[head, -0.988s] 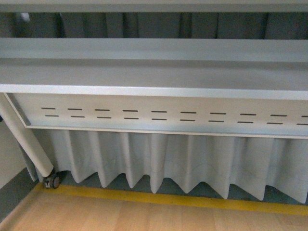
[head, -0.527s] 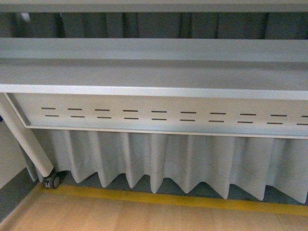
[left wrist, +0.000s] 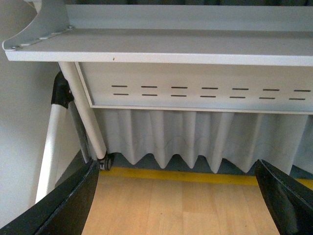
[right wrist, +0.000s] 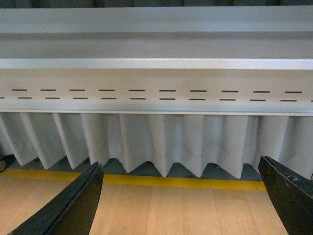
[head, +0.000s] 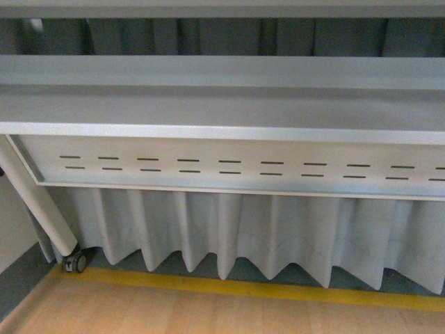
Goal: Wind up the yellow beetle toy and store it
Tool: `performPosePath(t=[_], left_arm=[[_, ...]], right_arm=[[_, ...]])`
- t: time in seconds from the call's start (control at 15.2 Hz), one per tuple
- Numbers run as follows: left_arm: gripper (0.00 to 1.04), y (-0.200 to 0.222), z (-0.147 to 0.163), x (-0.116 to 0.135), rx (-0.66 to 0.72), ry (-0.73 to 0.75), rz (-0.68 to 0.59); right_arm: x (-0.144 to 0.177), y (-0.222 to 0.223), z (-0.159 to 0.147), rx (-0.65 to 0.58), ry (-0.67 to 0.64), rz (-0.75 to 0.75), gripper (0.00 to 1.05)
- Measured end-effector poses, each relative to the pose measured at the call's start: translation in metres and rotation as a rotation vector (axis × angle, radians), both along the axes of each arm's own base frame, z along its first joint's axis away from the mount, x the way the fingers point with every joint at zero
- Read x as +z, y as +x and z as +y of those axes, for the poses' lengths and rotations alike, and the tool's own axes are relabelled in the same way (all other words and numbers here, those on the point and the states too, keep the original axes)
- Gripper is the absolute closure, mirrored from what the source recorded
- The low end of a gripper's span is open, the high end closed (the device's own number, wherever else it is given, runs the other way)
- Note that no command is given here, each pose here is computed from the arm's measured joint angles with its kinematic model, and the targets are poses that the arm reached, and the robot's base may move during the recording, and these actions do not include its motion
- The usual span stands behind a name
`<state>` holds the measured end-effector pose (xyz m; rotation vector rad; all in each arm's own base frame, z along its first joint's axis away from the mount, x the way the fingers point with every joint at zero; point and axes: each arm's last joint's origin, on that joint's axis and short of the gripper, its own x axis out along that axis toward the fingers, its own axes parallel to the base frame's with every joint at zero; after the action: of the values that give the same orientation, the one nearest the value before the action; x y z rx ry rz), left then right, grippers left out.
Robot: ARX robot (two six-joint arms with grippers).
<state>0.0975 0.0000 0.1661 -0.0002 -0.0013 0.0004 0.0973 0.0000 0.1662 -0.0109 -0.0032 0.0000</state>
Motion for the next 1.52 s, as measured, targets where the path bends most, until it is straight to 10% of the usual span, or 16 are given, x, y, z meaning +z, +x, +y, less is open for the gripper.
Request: performPosePath(t=[1.52], left_arm=[[0.07,0.0,0.0,0.0,0.001,0.0,0.0]], right_arm=[[-0.0001,0.0,0.0,0.0,0.001,0.001,0.07]])
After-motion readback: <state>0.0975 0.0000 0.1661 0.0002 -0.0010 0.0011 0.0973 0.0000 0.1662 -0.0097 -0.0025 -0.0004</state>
